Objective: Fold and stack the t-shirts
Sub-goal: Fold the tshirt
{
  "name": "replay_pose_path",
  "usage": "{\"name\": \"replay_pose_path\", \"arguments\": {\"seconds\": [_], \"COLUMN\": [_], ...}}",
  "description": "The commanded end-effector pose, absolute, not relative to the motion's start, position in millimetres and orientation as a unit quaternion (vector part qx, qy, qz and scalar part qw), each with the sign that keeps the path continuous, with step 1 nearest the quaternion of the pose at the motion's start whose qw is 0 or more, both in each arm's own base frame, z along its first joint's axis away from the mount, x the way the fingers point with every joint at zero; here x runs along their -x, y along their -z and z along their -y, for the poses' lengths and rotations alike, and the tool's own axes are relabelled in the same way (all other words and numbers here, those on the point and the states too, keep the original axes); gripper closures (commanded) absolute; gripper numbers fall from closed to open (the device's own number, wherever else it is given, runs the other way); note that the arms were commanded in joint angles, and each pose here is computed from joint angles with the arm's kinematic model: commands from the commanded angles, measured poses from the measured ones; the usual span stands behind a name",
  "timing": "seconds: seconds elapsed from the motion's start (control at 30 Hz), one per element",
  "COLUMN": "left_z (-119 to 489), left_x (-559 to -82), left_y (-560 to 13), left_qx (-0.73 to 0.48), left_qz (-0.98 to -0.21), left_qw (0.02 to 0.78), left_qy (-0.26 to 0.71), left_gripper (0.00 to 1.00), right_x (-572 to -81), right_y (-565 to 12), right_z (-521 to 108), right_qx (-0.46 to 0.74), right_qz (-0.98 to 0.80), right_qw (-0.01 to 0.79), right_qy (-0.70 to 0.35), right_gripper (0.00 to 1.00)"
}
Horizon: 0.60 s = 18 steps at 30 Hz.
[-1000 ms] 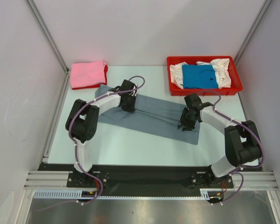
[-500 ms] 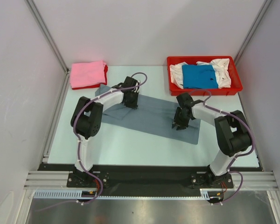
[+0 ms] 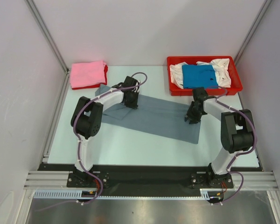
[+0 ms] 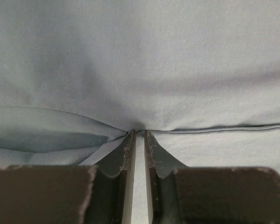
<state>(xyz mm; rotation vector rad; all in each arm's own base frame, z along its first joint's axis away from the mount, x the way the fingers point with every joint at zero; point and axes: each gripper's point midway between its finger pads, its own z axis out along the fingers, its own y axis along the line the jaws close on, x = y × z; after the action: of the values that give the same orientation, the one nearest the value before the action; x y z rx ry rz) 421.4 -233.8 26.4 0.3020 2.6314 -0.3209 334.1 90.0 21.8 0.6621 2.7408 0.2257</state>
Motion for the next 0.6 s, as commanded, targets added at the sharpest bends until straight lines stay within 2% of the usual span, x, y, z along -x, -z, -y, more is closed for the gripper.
{"name": "replay_pose_path", "arguments": {"seconds": [0.0, 0.23, 0.33, 0.37, 0.4, 0.43, 0.47, 0.53, 0.57], "left_z": [236.4, 235.0, 207.8, 194.9, 185.1, 157.1, 142.7, 102.2, 89.8], "left_x": [-422.4, -409.0, -389.6, -385.1, -380.1, -371.9, -366.7, -352.8, -347.3], "left_y": [-49.7, -123.9, -151.5, -154.7, -156.2, -143.0, -154.6, -136.6, -145.5], "left_qx": [-0.123, -0.100, -0.077, -0.062, -0.047, -0.001, 0.025, 0.104, 0.125], "left_qz": [-0.952, -0.938, -0.936, -0.937, -0.938, -0.944, -0.938, -0.935, -0.925], "left_qw": [0.252, 0.293, 0.313, 0.316, 0.314, 0.296, 0.309, 0.292, 0.308], "left_qy": [0.124, 0.155, 0.142, 0.135, 0.141, 0.144, 0.157, 0.173, 0.184], "left_gripper": [0.80, 0.57, 0.41, 0.30, 0.28, 0.28, 0.27, 0.27, 0.28], "right_x": [-353.1, -354.3, -356.3, -357.9, -360.0, -367.5, -370.6, -383.3, -385.6], "right_y": [-35.0, -64.0, -63.4, -61.9, -59.2, -61.4, -59.8, -63.8, -63.0], "right_z": [-58.0, -18.7, -17.2, -15.7, -6.8, -14.6, -15.9, -17.6, -16.2], "right_qx": [-0.214, -0.171, -0.163, -0.177, -0.208, -0.216, -0.235, -0.232, -0.230], "right_qz": [-0.958, -0.962, -0.961, -0.958, -0.950, -0.942, -0.935, -0.928, -0.929], "right_qw": [0.190, 0.210, 0.211, 0.211, 0.209, 0.215, 0.215, 0.239, 0.243], "right_qy": [-0.036, -0.036, -0.077, -0.085, -0.098, -0.139, -0.153, -0.165, -0.161], "right_gripper": [0.63, 0.61, 0.52, 0.48, 0.42, 0.28, 0.01, 0.00, 0.00]}}
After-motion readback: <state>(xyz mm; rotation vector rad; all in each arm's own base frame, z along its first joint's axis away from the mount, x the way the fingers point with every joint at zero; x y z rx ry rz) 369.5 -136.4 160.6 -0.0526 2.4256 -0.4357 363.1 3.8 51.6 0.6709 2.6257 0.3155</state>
